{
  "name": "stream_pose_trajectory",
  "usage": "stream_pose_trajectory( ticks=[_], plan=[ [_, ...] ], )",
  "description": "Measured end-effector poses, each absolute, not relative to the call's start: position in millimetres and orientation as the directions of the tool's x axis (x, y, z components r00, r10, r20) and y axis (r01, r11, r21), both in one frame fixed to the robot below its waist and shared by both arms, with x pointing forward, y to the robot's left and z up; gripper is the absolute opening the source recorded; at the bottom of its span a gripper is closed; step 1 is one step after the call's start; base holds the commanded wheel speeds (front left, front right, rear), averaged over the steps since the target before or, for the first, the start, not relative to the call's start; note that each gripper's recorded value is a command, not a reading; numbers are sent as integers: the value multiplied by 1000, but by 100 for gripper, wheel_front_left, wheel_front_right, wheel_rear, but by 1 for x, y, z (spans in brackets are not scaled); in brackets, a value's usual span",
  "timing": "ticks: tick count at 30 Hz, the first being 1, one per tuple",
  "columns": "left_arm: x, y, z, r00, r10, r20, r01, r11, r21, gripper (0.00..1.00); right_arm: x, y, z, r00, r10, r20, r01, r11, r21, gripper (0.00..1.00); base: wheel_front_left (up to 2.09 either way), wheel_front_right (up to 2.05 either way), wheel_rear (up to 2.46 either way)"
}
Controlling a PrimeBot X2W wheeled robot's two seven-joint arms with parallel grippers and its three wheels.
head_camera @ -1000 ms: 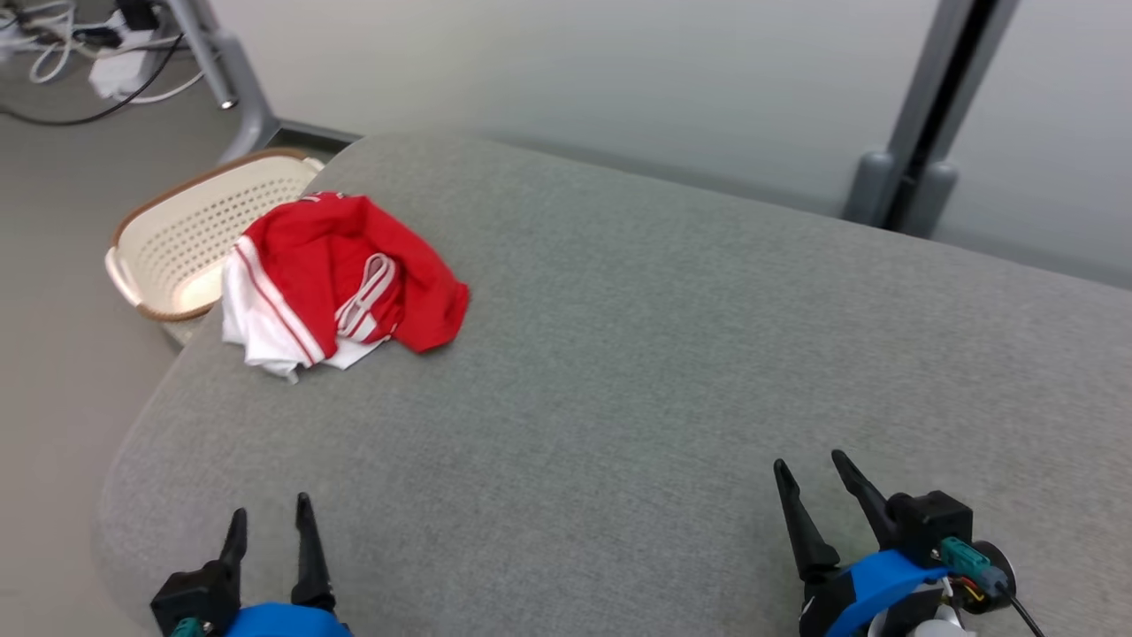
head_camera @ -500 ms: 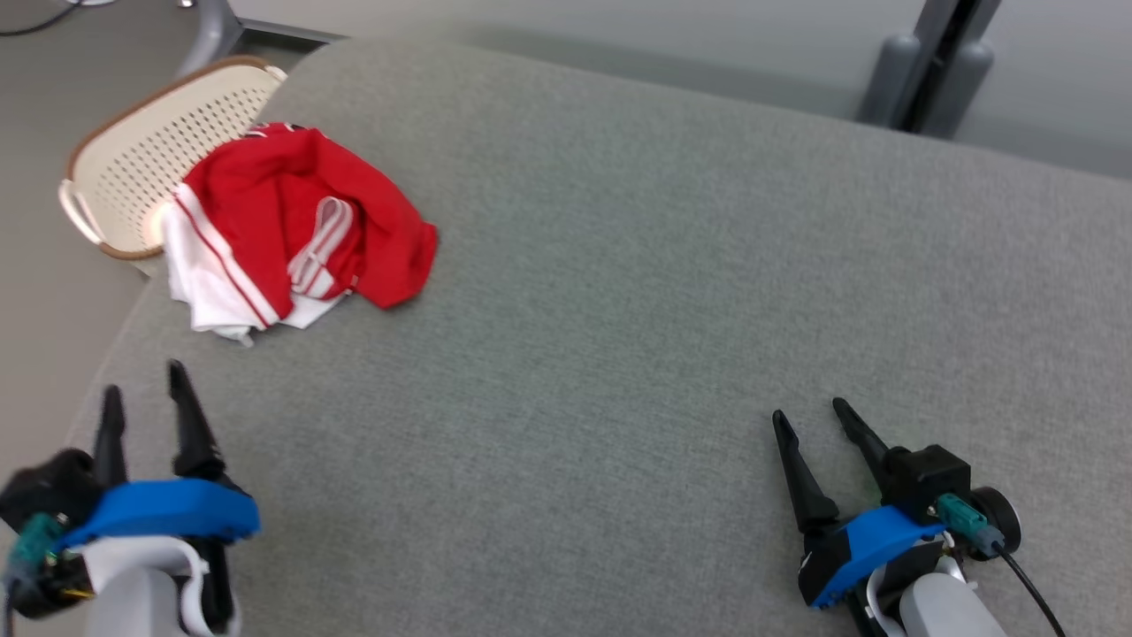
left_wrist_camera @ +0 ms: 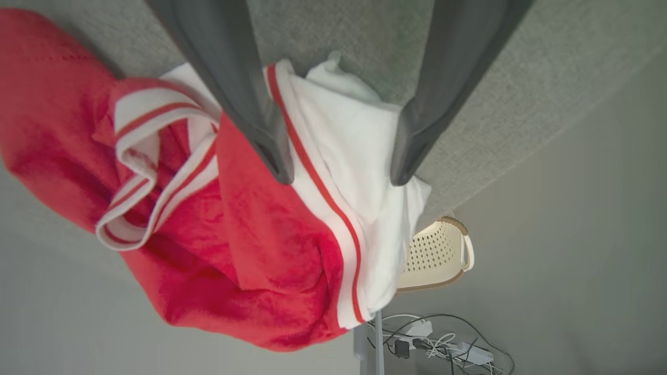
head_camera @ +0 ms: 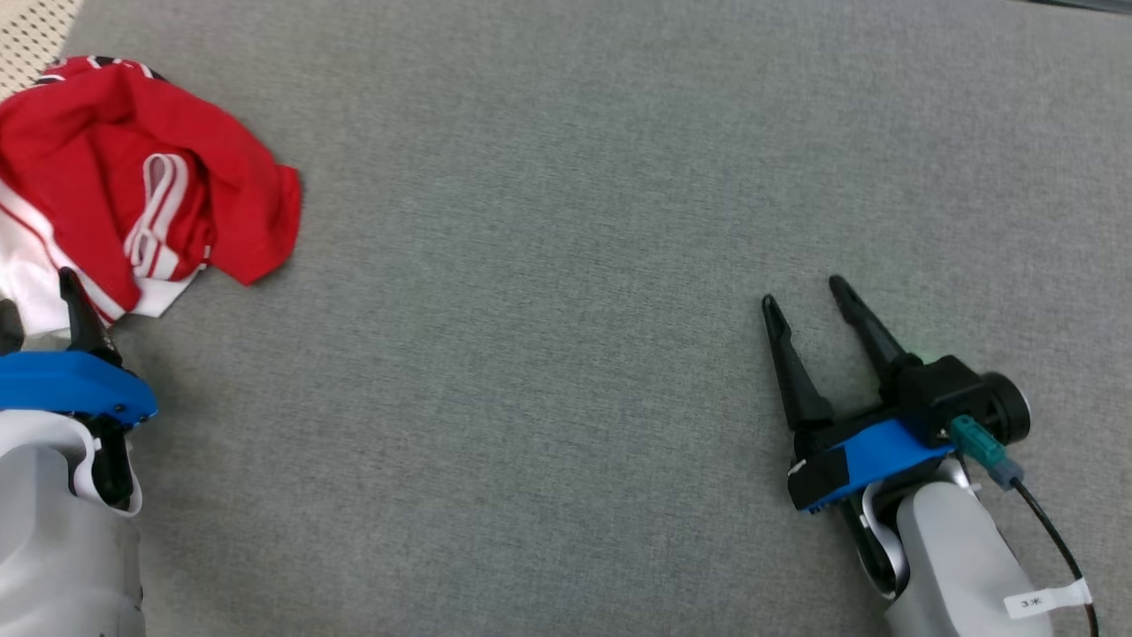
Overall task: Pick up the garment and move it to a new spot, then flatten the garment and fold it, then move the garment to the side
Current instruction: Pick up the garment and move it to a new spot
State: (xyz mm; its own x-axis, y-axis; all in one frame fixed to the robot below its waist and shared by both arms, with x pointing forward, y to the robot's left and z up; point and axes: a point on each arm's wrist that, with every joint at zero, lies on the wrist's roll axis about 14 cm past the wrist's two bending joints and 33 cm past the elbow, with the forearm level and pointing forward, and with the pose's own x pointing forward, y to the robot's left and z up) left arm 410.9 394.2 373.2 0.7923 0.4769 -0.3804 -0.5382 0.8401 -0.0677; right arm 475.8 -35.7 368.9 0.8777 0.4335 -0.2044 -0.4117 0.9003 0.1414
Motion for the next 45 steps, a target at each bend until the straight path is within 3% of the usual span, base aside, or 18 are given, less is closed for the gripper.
stream_pose_trajectory(
  ticks=[5, 6, 7, 11, 14, 22, 27, 34, 45],
  plan=[
    [412, 387, 341, 734, 447, -511, -556, 828, -74, 100, 485, -42, 371, 890, 416, -188, -396, 908, 136, 100, 0, 0, 0],
    [410, 387, 338, 724, 446, -526, -560, 825, -72, 25, 485, -43, 371, 891, 415, -187, -395, 909, 136, 100, 0, 0, 0],
    [410, 387, 337, 721, 444, -532, -558, 827, -66, 0, 485, -44, 371, 892, 412, -187, -393, 910, 135, 100, 0, 0, 0],
    [414, 381, 338, 733, 427, -529, -533, 844, -58, 0, 486, -49, 374, 899, 397, -183, -378, 916, 133, 100, 0, 0, 0],
    [431, 374, 357, 789, 403, -464, -487, 870, -72, 0, 486, -53, 379, 905, 386, -180, -366, 921, 134, 100, 0, 0, 0],
    [493, 330, 470, 968, 217, -127, -228, 970, -80, 0, 468, -66, 396, 918, 355, -177, -328, 931, 161, 100, 0, 0, 0],
    [517, 270, 543, 996, 19, 92, -14, 998, -55, 0, 453, -83, 408, 935, 314, -167, -286, 943, 172, 100, 0, 0, 0],
    [519, 126, 593, 911, -320, 259, 352, 932, -86, 0, 424, -127, 415, 962, 203, -180, -175, 971, 161, 100, 0, 0, 0],
    [460, -84, 591, 643, -712, 284, 766, 607, -213, 0, 378, -199, 425, 983, -4, -181, 31, 988, 148, 100, 0, 0, 0]
  ],
)
